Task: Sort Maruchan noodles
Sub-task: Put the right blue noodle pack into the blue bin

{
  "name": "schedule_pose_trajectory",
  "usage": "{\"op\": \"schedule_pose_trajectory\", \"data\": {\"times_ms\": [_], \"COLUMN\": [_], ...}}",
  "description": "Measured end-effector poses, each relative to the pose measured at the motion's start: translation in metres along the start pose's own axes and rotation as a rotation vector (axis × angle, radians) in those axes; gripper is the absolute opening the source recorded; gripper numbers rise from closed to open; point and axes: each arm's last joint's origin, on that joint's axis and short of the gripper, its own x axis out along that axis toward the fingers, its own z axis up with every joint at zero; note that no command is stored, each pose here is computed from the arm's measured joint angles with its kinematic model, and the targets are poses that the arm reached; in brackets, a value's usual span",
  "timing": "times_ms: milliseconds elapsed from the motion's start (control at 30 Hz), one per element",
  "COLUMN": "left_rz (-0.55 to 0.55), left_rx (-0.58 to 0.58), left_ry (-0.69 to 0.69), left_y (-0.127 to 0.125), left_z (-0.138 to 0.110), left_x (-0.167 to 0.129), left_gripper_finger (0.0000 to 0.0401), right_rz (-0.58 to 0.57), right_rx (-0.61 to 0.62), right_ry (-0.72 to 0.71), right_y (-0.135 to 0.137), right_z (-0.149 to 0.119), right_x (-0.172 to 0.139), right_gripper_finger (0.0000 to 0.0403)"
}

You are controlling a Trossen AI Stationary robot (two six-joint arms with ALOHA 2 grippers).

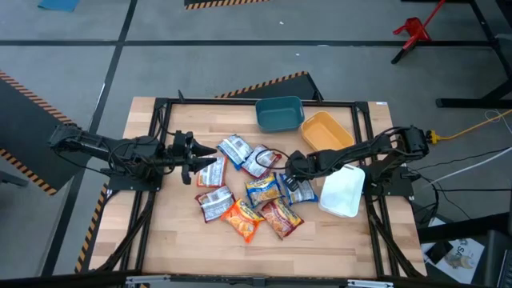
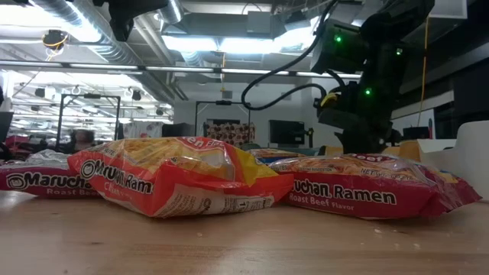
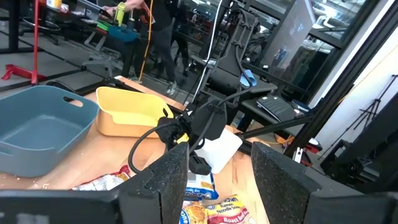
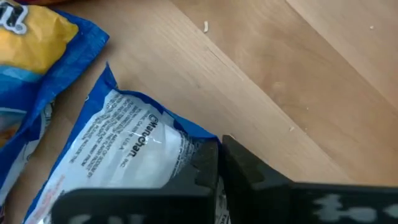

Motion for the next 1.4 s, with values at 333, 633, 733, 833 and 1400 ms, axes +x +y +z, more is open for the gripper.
{"op": "schedule_pose_trajectory", "data": {"times_ms": [333, 633, 733, 833, 1400], "left_rz": [0.003, 0.033, 0.033, 0.033, 0.048], "left_rx": [0.000, 0.027, 0.027, 0.027, 0.028], "left_ry": [0.000, -0.011, -0.011, -0.011, -0.018], "left_y": [0.000, 0.001, 0.001, 0.001, 0.002], "left_z": [0.000, 0.000, 0.000, 0.000, 0.000], "left_x": [0.000, 0.000, 0.000, 0.000, 0.000], "left_gripper_finger": [0.0170, 0.0170, 0.0170, 0.0170, 0.0170], "right_rz": [0.048, 0.097, 0.118, 0.137, 0.203], "right_rx": [-0.001, 0.009, 0.012, 0.003, 0.005], "right_ry": [-0.044, -0.092, -0.112, -0.135, -0.300], "right_y": [-0.001, -0.003, -0.004, -0.005, -0.018], "right_z": [0.004, 0.007, 0.009, 0.010, 0.014], "right_x": [-0.016, -0.033, -0.040, -0.048, -0.092], "right_gripper_finger": [0.0001, 0.0000, 0.0000, 0.0000, 0.0000]}}
